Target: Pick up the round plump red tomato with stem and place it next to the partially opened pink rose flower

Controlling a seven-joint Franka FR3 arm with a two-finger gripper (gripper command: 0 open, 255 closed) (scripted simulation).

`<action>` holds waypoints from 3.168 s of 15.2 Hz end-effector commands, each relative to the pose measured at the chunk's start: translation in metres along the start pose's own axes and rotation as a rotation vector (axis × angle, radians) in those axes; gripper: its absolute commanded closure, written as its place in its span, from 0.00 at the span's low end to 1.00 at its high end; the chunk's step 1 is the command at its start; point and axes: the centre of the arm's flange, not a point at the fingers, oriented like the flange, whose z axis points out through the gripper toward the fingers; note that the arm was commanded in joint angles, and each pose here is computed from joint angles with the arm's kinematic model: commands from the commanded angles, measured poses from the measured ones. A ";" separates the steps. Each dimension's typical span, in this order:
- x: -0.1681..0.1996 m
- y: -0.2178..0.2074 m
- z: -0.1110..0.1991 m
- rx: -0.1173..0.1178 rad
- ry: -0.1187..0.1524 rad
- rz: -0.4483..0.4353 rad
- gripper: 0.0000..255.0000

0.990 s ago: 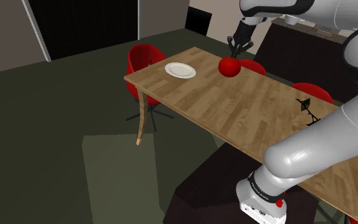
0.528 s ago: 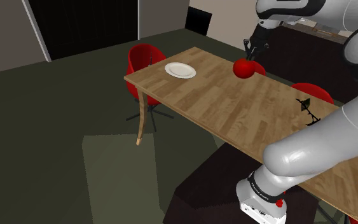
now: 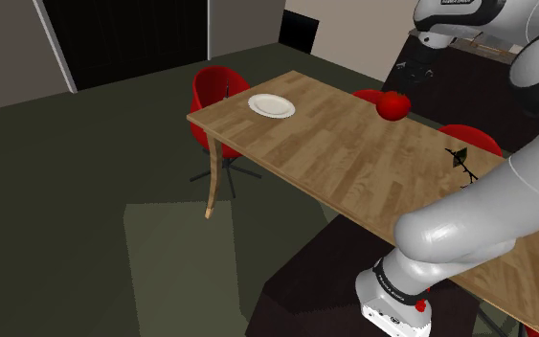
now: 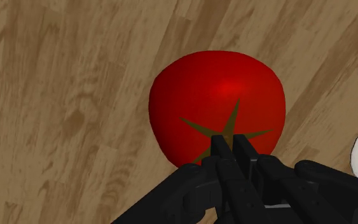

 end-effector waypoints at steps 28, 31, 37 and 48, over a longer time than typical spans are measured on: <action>0.042 0.162 0.095 0.000 0.001 -0.002 1.00; 0.040 0.161 0.111 0.000 0.001 -0.002 1.00; 0.035 0.161 0.142 0.000 0.001 -0.002 1.00; 0.029 0.160 0.183 0.000 0.001 -0.002 1.00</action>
